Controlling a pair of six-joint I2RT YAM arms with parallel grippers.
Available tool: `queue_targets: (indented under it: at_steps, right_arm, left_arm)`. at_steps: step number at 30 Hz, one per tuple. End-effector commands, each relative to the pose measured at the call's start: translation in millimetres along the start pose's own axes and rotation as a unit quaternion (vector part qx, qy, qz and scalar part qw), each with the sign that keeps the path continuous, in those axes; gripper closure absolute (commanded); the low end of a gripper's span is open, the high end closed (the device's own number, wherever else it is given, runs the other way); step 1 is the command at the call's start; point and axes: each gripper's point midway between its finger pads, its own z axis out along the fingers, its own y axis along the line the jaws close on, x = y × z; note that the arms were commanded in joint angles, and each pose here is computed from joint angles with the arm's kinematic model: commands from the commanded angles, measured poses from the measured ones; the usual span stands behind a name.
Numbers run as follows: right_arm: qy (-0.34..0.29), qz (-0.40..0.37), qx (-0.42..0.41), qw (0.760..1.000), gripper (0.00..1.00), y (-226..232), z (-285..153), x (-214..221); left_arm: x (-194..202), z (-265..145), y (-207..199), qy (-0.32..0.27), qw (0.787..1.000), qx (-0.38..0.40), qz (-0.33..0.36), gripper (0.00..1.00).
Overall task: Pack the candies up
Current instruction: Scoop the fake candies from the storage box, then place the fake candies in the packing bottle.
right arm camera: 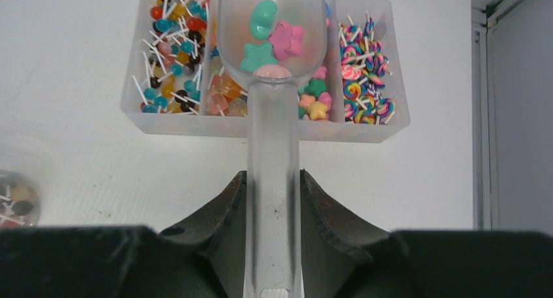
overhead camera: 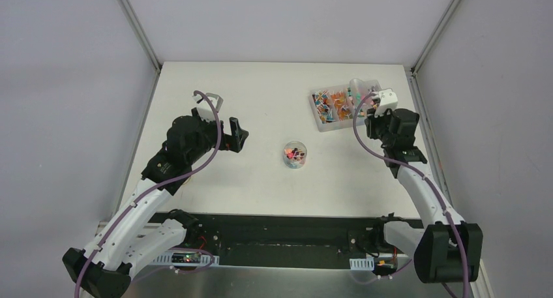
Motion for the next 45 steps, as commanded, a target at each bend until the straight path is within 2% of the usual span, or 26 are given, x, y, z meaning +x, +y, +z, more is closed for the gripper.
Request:
queue_targets:
  at_steps: [1,6,12,16,24,33,37,45]
  right_arm:
    - [-0.078,-0.015,-0.03,0.996,1.0,9,-21,-43]
    - [-0.098,-0.073,-0.071,0.99,1.0,23,-43,-54]
    - [-0.128,-0.142,-0.155,0.969,1.0,57,-74,-65]
    - [-0.116,-0.18,-0.173,0.961,1.0,64,-88,-58]
    - [-0.051,-0.268,-0.273,0.923,1.0,103,-100,-18]
    - [-0.014,-0.352,-0.282,0.893,1.0,110,-108,1]
    - [-0.014,-0.373,-0.273,0.887,1.0,110,-107,-1]
    - [0.032,-0.418,-0.255,0.872,1.0,110,-102,4]
  left_arm:
    - [-13,-4,-2,-0.031,0.999,0.001,0.007,0.02]
    - [-15,-4,1,-0.035,0.999,-0.008,0.007,0.02]
    - [-16,-4,2,-0.036,0.999,-0.01,0.006,0.03]
    - [-17,-5,1,-0.038,0.999,-0.01,0.006,0.03]
    - [-17,-6,-1,-0.037,0.999,-0.002,0.008,0.03]
    - [-16,-5,-1,-0.035,0.999,-0.002,0.007,0.03]
    - [-16,-5,-2,-0.035,0.999,-0.001,0.007,0.03]
    - [-15,-4,-1,-0.033,0.999,-0.004,0.007,0.03]
